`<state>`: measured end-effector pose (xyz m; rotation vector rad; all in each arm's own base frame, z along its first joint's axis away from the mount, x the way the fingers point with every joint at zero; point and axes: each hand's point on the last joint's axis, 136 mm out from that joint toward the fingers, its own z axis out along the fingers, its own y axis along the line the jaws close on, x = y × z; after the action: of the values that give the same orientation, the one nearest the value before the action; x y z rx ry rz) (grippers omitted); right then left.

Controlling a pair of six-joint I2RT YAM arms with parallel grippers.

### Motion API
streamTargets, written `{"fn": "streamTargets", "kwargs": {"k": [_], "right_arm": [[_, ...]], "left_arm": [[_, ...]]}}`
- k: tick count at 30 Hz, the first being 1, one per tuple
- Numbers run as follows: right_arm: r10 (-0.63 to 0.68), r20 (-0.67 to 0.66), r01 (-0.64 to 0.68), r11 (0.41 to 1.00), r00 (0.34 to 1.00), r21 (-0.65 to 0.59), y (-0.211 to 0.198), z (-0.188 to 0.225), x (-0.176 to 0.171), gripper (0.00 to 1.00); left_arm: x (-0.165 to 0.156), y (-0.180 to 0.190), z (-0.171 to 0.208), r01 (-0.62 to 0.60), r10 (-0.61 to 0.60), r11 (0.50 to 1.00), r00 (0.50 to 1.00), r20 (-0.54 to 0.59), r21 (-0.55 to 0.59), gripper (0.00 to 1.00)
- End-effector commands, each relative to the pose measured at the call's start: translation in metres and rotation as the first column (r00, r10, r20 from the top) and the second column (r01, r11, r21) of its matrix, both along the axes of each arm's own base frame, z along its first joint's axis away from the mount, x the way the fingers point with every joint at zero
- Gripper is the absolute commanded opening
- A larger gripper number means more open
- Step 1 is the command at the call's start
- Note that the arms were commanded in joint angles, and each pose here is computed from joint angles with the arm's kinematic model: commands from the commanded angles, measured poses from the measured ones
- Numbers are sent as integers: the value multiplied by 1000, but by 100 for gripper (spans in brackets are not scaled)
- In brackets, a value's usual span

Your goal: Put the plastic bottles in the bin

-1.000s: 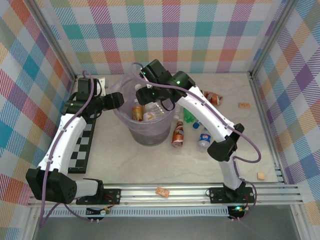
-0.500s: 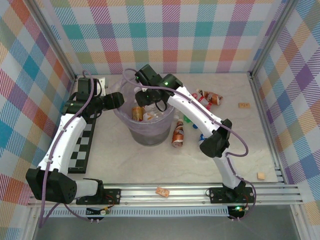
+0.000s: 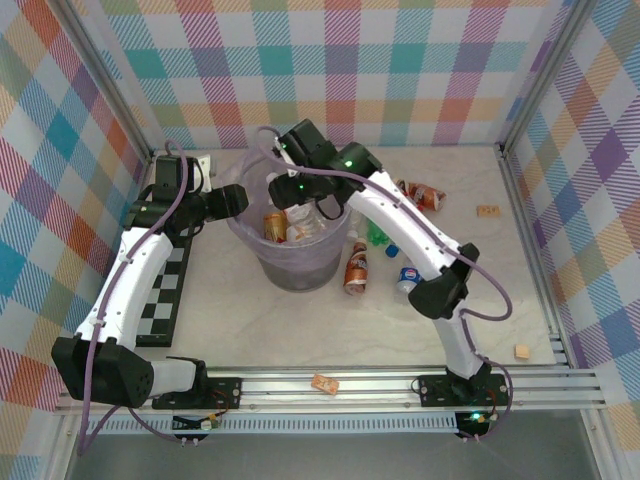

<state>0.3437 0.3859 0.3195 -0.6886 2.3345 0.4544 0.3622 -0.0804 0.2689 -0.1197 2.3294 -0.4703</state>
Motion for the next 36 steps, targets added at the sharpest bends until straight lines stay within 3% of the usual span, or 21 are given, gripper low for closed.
{"fn": "streamTargets", "kwargs": {"k": [1, 6, 12, 17, 22, 27, 31, 36], "right_arm": [[23, 70, -28, 997, 997, 78, -25, 58, -23, 59], [-48, 82, 40, 995, 995, 92, -62, 71, -30, 61], [-220, 32, 213, 965, 975, 150, -136, 62, -28, 62], [-401, -56, 405, 902, 914, 149, -214, 26, -20, 62], [-506, -159, 526, 841, 847, 124, -266, -12, -14, 63], [-545, -275, 585, 807, 792, 83, -285, -53, -14, 68], [-600, -351, 634, 773, 719, -24, -294, -101, -23, 75], [-553, -493, 615, 787, 672, -43, -278, -165, -44, 81]], "left_arm": [[-1, 7, -4, -19, 19, 1000, 1000, -6, 7, 71], [-2, 7, -4, -19, 19, 1000, 1000, -9, 12, 71], [-4, 9, -4, -18, 18, 999, 1000, -9, 27, 71], [-4, 9, -4, -16, 16, 999, 1000, -13, 30, 71], [-4, 9, -5, -15, 16, 999, 1000, -14, 30, 71], [-4, 9, -6, -15, 16, 999, 1000, -16, 31, 71], [-3, 9, -6, -18, 18, 999, 1000, -15, 31, 71], [-2, 9, -7, -17, 18, 1000, 1000, -19, 26, 71]]}}
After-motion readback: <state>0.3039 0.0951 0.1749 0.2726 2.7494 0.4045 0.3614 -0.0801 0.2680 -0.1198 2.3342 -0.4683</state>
